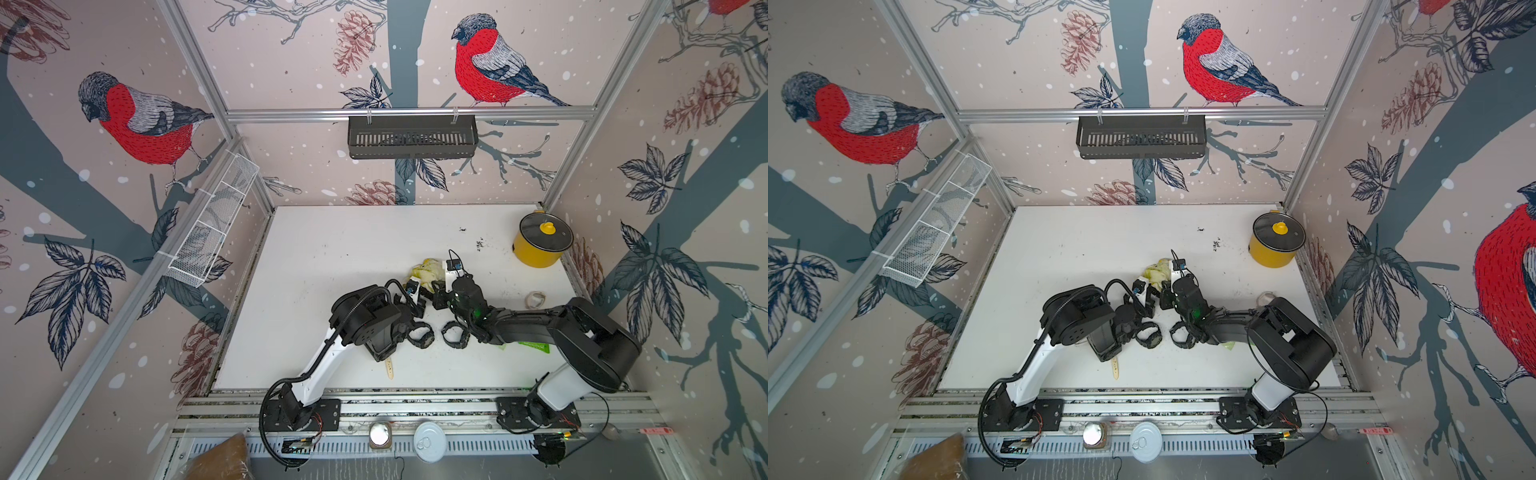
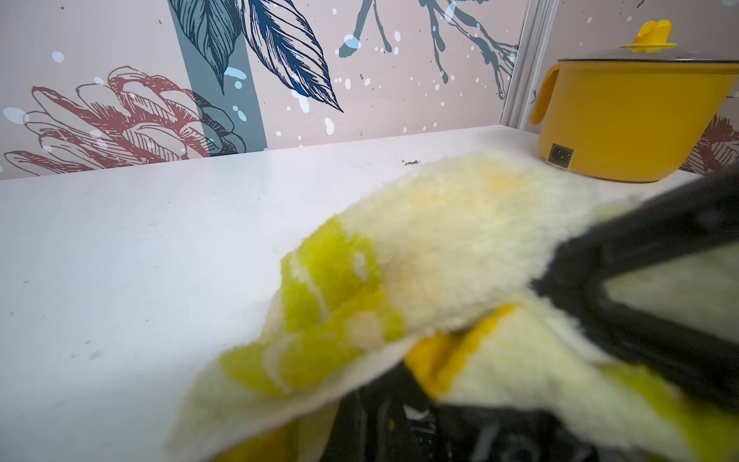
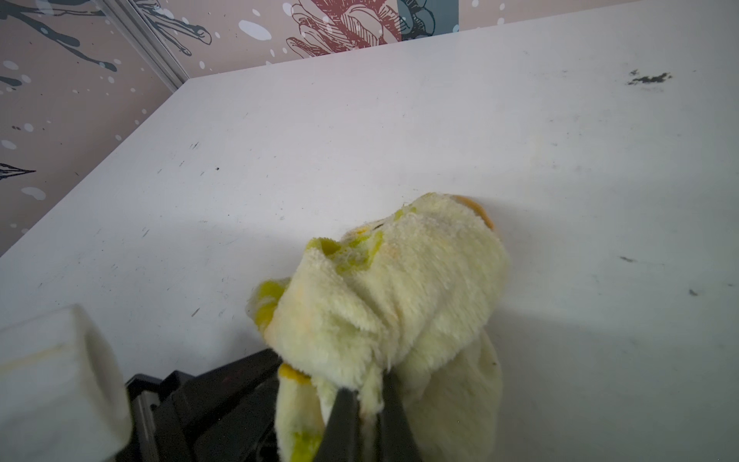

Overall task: Wipe the watch dial
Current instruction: Wipe the dirt from the watch dial.

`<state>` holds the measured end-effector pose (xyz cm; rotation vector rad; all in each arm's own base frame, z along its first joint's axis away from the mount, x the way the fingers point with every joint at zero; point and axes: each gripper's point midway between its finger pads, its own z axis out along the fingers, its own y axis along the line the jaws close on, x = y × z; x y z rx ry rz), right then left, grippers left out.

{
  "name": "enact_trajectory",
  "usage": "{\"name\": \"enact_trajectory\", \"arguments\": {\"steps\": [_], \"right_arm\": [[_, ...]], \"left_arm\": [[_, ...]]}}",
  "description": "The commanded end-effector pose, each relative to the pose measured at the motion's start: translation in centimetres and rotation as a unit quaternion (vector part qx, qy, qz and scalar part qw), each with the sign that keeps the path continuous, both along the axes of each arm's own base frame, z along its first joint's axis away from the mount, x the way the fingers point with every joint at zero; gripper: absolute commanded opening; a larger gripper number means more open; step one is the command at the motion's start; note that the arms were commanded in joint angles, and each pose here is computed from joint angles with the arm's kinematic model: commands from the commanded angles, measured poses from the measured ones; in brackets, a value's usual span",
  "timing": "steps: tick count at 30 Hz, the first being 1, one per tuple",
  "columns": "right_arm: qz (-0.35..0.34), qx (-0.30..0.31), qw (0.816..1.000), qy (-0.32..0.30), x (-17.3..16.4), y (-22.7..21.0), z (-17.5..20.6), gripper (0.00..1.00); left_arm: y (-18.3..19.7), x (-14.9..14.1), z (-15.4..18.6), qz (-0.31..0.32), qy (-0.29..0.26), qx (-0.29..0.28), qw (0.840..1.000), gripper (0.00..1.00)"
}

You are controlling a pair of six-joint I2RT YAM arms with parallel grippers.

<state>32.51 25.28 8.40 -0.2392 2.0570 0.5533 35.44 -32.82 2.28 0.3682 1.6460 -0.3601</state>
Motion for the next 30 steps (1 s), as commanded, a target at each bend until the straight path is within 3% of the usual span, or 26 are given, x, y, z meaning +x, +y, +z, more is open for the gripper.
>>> {"name": "enact_trajectory", "arguments": {"steps": [1, 5, 8, 15, 23, 30], "right_arm": [[0.008, -0.036, 0.998, 0.055, -2.1, -1.8, -3.1, 0.05], [-0.007, -0.054, 0.997, 0.058, -3.6, -4.2, -2.9, 0.05], [-0.019, -0.036, 0.999, 0.029, -3.5, -5.6, -0.2, 0.06], [-0.003, 0.019, 0.999, -0.049, 0.8, -4.2, 7.5, 0.08], [0.063, 0.026, 0.998, -0.004, 4.8, 2.0, 4.5, 0.06], [0.088, 0.011, 0.995, 0.047, 2.0, 2.7, -0.6, 0.06]], "left_arm": [[0.8, -0.1, 1.3, 0.009, -0.016, -0.064, 0.998, 0.0], [0.8, -0.1, 1.3, 0.009, -0.018, -0.065, 0.998, 0.0], [0.8, -0.3, 1.3, 0.008, -0.019, -0.066, 0.998, 0.0], [0.7, -0.3, 1.4, 0.005, -0.022, -0.066, 0.998, 0.0], [0.7, -0.3, 1.4, 0.005, -0.022, -0.066, 0.998, 0.0], [0.8, -0.3, 1.3, 0.007, -0.021, -0.066, 0.998, 0.0]]}}
